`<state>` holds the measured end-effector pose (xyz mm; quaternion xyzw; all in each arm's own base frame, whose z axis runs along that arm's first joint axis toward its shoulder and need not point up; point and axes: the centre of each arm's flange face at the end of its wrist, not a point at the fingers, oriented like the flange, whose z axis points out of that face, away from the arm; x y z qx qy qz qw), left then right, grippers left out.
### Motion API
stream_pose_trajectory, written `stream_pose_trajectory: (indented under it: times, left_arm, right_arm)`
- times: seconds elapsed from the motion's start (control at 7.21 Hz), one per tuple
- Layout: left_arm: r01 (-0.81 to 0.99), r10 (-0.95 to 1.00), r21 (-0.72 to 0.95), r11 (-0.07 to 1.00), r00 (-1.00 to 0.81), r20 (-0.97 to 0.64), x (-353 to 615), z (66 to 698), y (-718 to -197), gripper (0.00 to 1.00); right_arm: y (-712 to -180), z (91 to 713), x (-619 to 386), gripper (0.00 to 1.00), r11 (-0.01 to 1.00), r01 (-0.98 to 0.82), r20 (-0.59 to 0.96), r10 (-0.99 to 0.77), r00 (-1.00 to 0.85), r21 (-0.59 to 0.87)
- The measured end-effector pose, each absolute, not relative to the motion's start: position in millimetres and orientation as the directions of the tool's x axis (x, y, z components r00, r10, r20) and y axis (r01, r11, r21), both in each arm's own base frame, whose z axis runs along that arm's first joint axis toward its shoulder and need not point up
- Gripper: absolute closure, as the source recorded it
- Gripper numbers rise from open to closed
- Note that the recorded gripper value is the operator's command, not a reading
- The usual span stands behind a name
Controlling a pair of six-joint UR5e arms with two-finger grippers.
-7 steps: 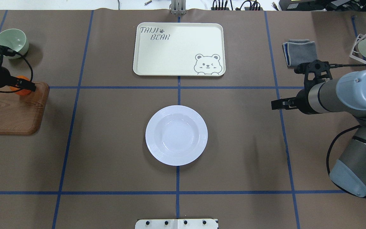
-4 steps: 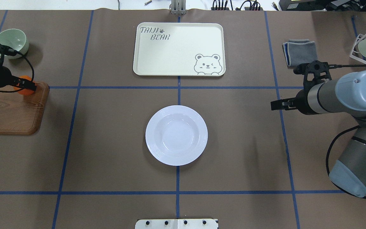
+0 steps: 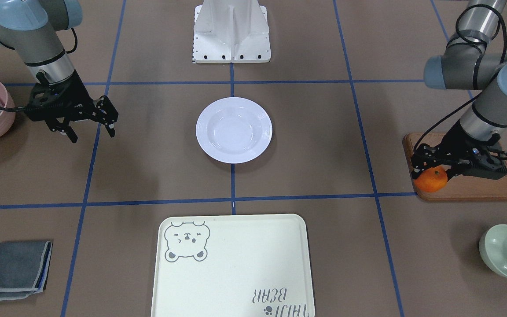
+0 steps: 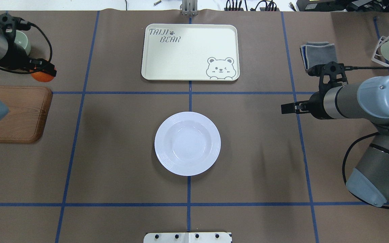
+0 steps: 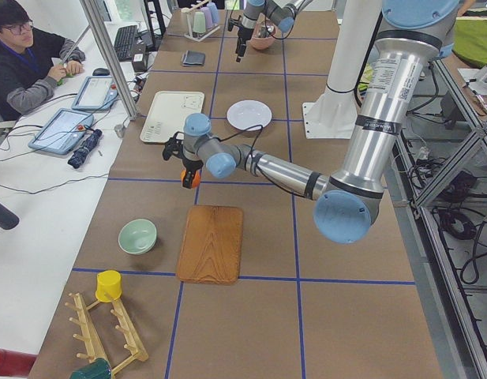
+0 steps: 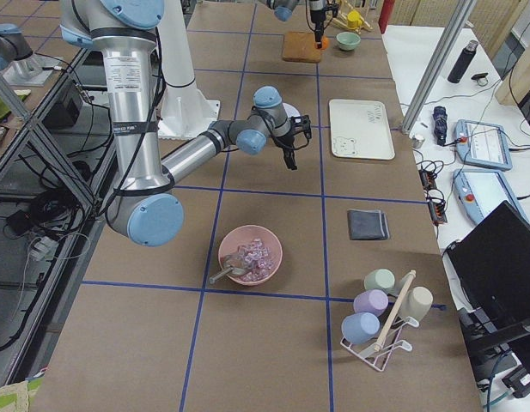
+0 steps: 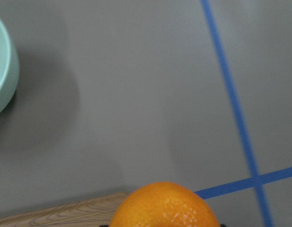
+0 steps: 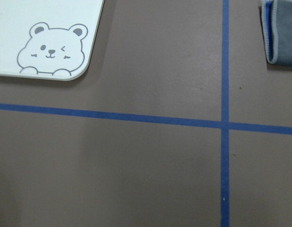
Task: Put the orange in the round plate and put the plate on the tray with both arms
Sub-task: 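Carry the orange with the left gripper and set it on the white plate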
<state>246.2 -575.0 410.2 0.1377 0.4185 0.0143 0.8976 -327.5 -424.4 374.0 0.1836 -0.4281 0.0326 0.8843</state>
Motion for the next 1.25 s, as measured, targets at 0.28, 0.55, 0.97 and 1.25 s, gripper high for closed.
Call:
stream_pose_trajectory:
  times: [0.28, 0.55, 0.97, 1.25]
  left_arm:
    - [0.157, 0.029, 0.159, 0.975, 0.614, -0.789, 308, 322, -559, 1.0]
    - [0.198, -0.079, 0.051, 0.979, 0.595, -0.8, 380, 241, -533, 1.0]
    - [0.239, -0.189, -0.059, 0.969, 0.568, -0.801, 476, 176, -465, 1.0]
    - [0.243, -0.215, -0.088, 0.966, 0.566, -0.796, 526, 162, -423, 1.0]
  right_arm:
    - [-423, 376, -337, 0.02, 0.924, -0.324, 0.863, -0.013, 0.505, 0.204]
    - [-415, 367, -343, 0.02, 0.902, -0.432, 0.934, 0.166, 0.316, -0.014]
    - [-374, 352, -382, 0.01, 0.81, -0.516, 0.939, 0.343, 0.03, -0.279]
    - [-326, 350, -423, 0.01, 0.766, -0.541, 0.931, 0.352, -0.099, -0.348]
